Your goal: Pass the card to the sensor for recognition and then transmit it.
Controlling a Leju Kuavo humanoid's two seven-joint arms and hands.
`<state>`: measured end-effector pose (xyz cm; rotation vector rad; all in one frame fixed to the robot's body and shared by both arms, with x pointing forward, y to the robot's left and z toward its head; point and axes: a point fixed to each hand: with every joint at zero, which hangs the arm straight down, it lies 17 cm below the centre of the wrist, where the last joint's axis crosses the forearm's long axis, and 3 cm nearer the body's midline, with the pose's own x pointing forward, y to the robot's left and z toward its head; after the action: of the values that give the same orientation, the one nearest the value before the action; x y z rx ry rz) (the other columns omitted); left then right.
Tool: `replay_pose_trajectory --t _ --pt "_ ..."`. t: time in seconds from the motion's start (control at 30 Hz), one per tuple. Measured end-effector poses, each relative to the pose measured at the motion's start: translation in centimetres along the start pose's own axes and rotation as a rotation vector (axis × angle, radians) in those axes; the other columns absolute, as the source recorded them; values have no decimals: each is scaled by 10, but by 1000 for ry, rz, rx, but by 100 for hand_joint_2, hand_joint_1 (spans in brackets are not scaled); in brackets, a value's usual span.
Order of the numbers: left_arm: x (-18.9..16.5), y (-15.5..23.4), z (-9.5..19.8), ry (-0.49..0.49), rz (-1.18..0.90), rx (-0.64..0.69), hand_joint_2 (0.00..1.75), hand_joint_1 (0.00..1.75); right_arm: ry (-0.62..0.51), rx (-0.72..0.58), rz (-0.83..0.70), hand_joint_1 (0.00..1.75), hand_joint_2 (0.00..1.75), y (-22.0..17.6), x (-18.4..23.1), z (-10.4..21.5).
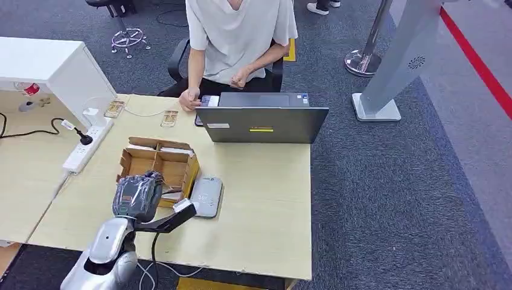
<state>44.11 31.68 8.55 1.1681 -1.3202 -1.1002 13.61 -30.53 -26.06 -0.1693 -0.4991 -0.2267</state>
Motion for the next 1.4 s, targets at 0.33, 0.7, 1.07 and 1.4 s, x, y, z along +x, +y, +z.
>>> replay_pose_trajectory --t 0.33,0.7,1.07,1.4 --pt "43 166 3 -208 -45 669 175 175 -10 25 55 0 175 9 9 -2" --pt "-9 266 -41 -120 -245 874 175 175 -16 93 51 0 175 35 27 -3" --pt "-58 265 -87 -3 -285 801 175 175 -23 102 34 0 175 39 32 -4" --pt "-86 250 -100 48 -208 749 175 0 -31 98 33 0 175 38 33 -4"
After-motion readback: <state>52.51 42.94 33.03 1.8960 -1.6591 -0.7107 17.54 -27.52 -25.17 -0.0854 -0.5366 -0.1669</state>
